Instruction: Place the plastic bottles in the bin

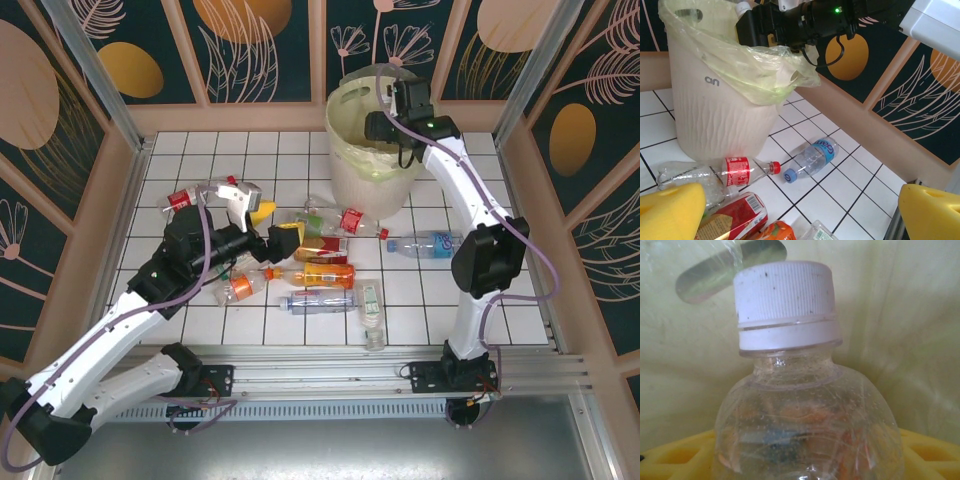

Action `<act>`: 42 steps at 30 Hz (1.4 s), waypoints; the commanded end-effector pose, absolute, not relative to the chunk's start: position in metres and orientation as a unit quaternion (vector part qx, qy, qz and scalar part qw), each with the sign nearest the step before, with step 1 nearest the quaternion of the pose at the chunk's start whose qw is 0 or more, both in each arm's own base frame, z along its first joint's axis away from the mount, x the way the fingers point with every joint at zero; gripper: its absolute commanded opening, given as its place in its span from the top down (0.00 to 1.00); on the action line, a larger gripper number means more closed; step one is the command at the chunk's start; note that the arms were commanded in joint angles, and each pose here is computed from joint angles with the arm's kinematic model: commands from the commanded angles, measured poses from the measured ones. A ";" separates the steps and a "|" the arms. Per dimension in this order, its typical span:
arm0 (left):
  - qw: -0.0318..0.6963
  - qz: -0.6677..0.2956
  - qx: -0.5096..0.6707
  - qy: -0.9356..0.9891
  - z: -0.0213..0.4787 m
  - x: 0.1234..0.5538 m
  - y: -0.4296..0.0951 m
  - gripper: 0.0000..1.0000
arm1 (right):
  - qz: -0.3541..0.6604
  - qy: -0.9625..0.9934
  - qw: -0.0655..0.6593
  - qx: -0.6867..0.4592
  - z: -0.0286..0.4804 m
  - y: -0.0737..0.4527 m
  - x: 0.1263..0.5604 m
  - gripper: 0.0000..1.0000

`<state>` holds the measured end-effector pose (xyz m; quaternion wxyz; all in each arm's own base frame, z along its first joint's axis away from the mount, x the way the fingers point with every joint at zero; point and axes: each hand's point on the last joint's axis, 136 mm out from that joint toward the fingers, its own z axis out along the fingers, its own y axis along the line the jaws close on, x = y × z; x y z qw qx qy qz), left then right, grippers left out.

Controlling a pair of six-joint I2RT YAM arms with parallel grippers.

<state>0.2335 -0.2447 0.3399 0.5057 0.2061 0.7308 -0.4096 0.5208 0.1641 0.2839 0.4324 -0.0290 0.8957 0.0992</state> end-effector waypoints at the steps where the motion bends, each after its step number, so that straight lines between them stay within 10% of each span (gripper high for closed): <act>1: 0.495 -0.422 0.214 0.729 0.339 0.227 -0.248 0.01 | 0.115 0.889 0.443 -0.029 0.299 0.163 0.518 0.29; 23: 0.439 -0.462 0.303 0.709 0.332 0.204 -0.273 0.01 | 0.177 0.816 0.545 -0.075 0.401 0.156 0.442 0.17; 42: 0.380 -0.425 0.383 0.727 0.290 0.187 -0.273 0.01 | 0.210 0.893 0.396 -0.046 0.291 0.164 0.282 0.21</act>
